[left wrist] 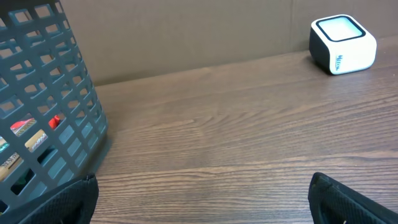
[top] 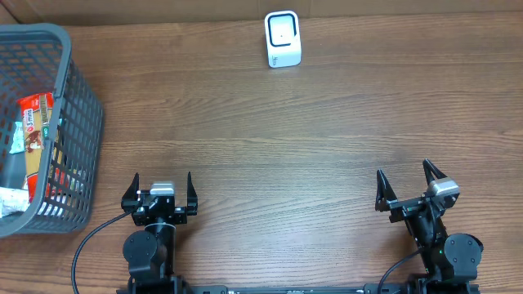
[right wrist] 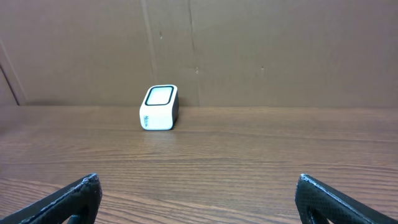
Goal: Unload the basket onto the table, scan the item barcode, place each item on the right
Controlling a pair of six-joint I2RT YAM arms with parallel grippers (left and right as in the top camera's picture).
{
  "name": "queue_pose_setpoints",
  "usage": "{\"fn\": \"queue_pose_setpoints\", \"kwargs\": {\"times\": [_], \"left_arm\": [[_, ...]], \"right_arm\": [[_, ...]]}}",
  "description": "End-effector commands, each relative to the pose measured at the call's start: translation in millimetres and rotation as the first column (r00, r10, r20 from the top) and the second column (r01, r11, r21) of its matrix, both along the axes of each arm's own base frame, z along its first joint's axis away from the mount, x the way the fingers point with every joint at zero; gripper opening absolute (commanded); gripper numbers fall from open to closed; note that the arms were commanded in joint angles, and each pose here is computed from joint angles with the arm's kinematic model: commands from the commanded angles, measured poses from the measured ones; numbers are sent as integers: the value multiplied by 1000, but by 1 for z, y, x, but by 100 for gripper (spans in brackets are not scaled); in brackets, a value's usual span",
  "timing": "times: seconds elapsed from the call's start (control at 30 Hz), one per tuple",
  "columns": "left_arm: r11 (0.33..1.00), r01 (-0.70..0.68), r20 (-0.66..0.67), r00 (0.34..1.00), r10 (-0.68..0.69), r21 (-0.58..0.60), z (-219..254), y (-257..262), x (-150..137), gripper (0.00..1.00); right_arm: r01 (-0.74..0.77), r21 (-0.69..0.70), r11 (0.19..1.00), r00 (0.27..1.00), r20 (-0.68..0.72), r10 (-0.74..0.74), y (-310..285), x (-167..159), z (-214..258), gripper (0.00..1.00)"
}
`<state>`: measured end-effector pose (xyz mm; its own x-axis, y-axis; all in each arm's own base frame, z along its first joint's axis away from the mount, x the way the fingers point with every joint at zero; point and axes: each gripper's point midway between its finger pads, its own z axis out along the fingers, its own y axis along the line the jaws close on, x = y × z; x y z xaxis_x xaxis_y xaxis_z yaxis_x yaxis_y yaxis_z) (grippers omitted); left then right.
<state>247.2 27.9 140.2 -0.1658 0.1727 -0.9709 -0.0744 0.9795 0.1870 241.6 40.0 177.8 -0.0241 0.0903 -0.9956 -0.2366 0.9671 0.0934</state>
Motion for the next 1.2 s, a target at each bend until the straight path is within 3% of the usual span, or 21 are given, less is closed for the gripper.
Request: {"fn": "queue_pose_setpoints", "kwargs": {"times": [0.0,0.73,1.17], "left_arm": [[1000,2,3,1000,-2,17,0,0,0,100],[1000,4,3,1000,-4,15,0,-1,0,100],[996,90,19,996,-89,-29,3,-16,1,100]], "right_arm": [[-2,2,1000,1000,3,2,1,0,-2,100],[-2,2,1000,1000,3,2,1,0,-2,100],[-2,2,1000,1000,3,2,1,0,-2,100]]}}
